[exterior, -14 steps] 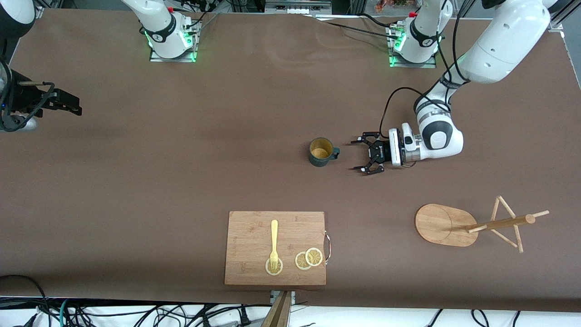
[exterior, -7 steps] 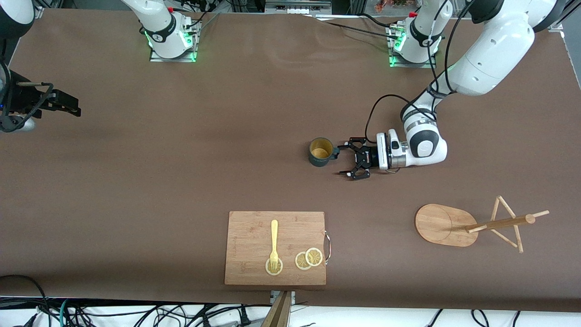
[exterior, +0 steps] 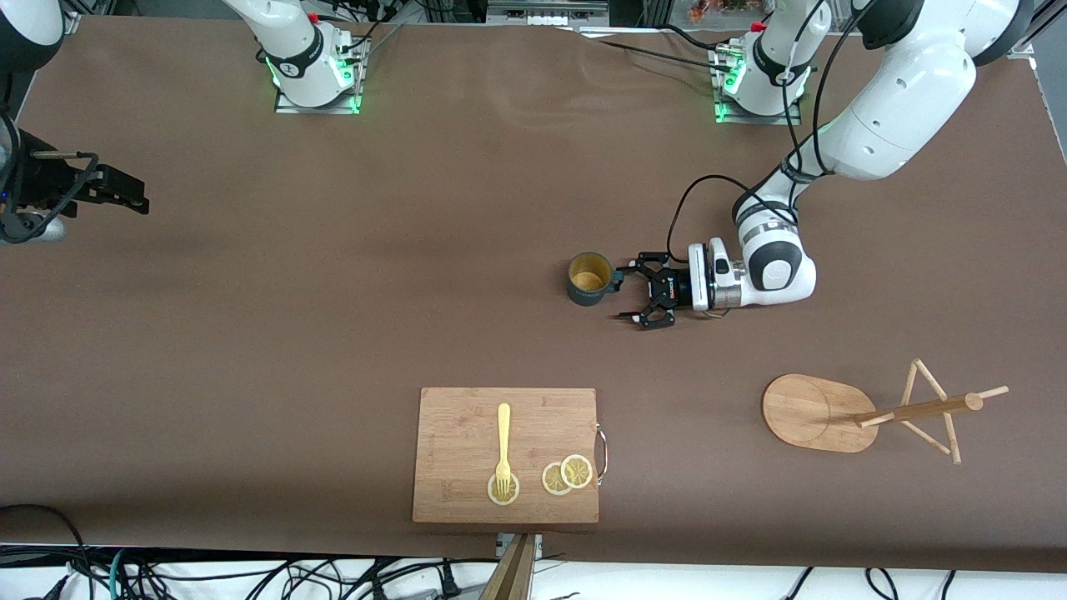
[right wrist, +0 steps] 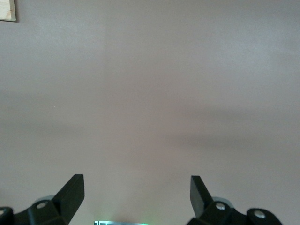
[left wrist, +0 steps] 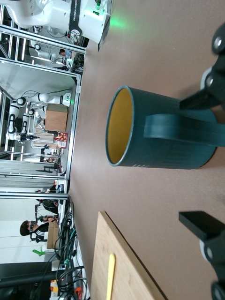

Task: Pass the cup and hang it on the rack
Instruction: 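Close the left gripper on the mug handle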

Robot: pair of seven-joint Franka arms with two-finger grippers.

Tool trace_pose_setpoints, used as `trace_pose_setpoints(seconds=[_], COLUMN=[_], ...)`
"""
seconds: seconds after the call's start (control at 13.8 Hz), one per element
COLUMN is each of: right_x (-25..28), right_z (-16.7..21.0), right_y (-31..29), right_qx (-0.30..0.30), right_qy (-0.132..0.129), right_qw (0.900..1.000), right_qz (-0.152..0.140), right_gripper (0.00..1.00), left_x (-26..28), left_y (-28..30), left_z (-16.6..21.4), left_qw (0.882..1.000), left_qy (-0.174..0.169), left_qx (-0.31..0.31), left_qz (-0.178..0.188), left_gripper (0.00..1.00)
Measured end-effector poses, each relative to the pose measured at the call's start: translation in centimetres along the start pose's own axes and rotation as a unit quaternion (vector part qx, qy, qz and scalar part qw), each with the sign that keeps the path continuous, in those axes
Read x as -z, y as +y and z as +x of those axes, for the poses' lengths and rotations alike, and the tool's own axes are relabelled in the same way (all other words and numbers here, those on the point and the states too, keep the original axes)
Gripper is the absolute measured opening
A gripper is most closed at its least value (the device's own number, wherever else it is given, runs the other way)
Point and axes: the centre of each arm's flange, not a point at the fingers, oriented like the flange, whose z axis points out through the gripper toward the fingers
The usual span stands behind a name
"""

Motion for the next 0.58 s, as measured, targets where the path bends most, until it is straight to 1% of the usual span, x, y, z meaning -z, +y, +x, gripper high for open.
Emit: trace_pose_setpoints(seconds=[0.07,0.29,0.36,0.44,0.51,0.58], right_x=[-0.02,-0.03,-0.03,-0.03,-0.03,-0.03], right_z=[-0.02,-0.02,-0.02,-0.02,-0.02,-0.02], right_y=[-0.01,-0.03,-0.05,-0.07,-0.08,-0.08], right_qx=[0.0,0.0,0.0,0.001,0.001,0.001], right_qy=[-0.001,-0.001,-0.001,-0.002,-0.002,-0.002], right_qw=[1.0,1.0,1.0,1.0,1.0,1.0], right_qz=[0.0,0.0,0.0,0.0,0.0,0.0], right_gripper=[1.0,1.0,1.0,1.0,1.0,1.0], left_x=[-0.01,0.05,0.12,0.23,0.33,0.42], left_y=[0.01,-0.01,-0.02,-0.05,-0.08,-0.12], left_z=[0.0,-0.02,-0.01,-0.03,-0.06,-0.09], left_qw=[1.0,1.0,1.0,1.0,1.0,1.0], left_qy=[0.0,0.001,0.004,0.005,0.006,0.006], left_qx=[-0.002,-0.014,-0.018,-0.018,-0.018,-0.018], left_qz=[0.0,0.0,-0.001,0.0,0.0,0.001], left_gripper=[0.73,0.43,0.31,0.23,0.23,0.19])
